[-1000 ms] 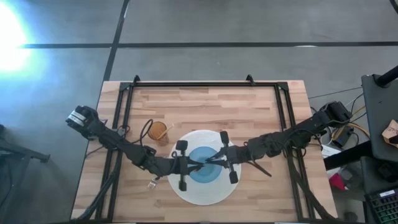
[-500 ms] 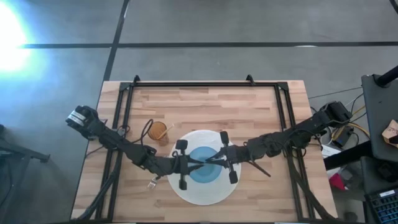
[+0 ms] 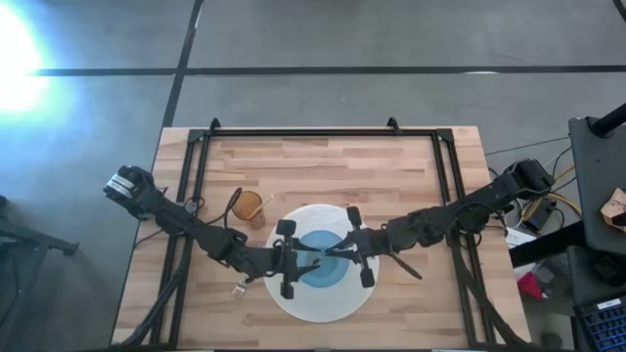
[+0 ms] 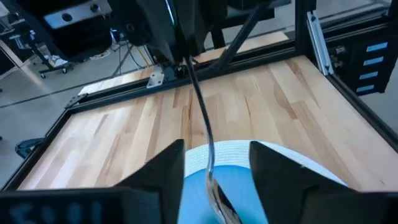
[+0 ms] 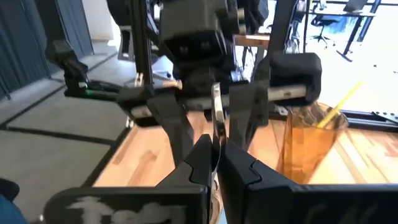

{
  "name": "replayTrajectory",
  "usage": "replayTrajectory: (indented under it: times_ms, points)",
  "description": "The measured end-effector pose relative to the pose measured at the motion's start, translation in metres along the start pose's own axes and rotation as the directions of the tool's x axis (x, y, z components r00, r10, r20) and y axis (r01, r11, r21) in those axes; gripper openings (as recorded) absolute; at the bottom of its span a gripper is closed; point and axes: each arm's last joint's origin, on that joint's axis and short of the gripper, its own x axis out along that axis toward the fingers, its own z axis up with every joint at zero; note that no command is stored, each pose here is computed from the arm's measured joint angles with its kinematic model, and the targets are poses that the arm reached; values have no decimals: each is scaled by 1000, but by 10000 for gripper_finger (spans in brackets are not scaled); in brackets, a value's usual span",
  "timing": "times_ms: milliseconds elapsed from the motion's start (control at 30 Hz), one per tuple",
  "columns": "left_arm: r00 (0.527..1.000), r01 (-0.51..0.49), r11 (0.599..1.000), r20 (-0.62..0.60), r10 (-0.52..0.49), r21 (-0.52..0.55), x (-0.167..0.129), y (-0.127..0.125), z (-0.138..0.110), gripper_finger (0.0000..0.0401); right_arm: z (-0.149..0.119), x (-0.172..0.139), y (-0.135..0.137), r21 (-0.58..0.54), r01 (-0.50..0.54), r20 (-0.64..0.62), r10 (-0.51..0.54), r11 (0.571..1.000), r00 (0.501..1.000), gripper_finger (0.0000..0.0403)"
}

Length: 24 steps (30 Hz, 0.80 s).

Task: Pick & Place Utensil
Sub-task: Put the spoon into the blue bowl

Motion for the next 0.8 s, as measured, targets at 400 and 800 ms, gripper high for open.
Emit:
replayTrajectory:
  times_ms: [400, 800]
  points:
    - [1000, 0, 1000, 12, 1, -29, -33, 22, 21, 209, 16, -36, -12, -89, 36, -71, -42, 995, 997, 8]
    - [1000, 9, 999, 7, -9, -48, -62, 40, 30, 209, 38, -90, -38, -144, 145, -46, -153, 979, 987, 8]
